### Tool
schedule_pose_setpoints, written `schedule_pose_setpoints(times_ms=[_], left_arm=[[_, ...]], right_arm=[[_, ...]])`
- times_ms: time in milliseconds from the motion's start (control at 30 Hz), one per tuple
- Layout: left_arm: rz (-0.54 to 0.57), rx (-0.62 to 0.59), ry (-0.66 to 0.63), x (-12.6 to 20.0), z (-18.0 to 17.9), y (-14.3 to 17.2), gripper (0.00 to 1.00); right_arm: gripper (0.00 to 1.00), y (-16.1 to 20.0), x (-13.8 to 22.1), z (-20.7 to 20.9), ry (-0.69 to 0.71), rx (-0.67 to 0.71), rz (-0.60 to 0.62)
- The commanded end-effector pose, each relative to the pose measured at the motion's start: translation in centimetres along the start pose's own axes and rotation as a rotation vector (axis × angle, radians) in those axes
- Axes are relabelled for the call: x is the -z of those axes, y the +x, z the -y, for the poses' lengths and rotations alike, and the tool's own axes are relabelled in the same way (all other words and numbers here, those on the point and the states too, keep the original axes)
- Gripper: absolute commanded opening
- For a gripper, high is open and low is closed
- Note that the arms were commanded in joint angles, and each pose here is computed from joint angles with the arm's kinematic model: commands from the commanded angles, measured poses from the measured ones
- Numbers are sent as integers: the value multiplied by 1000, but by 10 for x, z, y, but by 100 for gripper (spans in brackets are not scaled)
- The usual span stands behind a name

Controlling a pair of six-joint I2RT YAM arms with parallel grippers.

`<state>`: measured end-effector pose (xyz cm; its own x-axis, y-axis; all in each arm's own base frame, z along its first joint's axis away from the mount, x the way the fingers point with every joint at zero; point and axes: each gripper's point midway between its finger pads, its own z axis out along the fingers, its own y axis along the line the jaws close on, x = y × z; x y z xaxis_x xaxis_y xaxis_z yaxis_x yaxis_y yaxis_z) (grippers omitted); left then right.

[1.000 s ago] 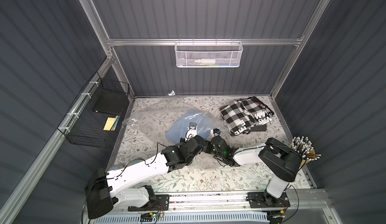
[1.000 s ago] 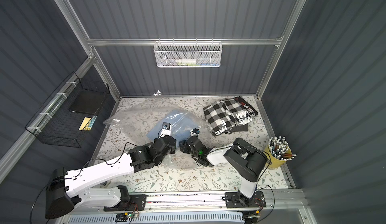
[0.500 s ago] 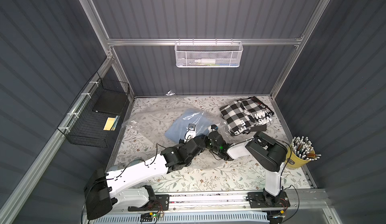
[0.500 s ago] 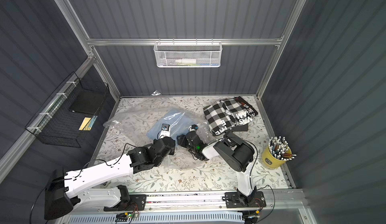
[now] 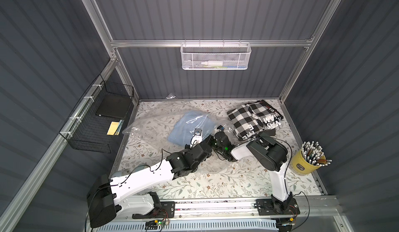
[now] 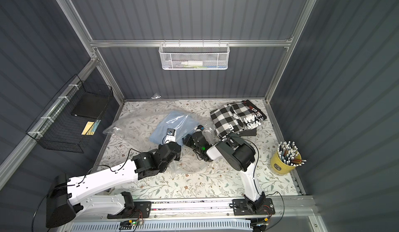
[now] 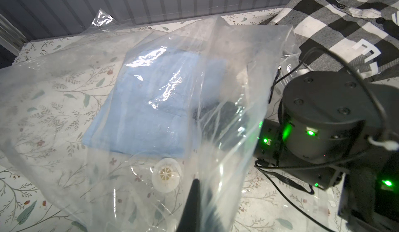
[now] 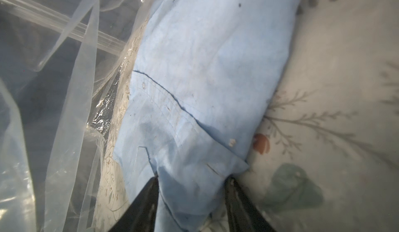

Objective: Take the shirt out of the vacuum bag
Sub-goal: Take out the shirt from the vacuum bag.

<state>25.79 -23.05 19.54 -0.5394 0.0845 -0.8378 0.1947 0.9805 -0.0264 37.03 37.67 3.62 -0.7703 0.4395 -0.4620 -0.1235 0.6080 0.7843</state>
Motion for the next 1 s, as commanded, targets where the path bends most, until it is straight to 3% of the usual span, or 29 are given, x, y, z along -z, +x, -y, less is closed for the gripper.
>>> schedule_pose_setpoints(times_ms=[0,300,500,967], left_arm=[[-13,18,-2,2,-4,7,0],[-22,22,3,0,-4,13,0],[-31,23,6,-3,-3,17,0],[-34,16,4,-7,-1,20,0]], right_arm=[[44,0,-6,29,72,-34,-13],[1,-27,-15,12,30,-5,32],[0,-37,-9,-3,-11,-1,53],[0,-41,47,-49,-137,33,67]])
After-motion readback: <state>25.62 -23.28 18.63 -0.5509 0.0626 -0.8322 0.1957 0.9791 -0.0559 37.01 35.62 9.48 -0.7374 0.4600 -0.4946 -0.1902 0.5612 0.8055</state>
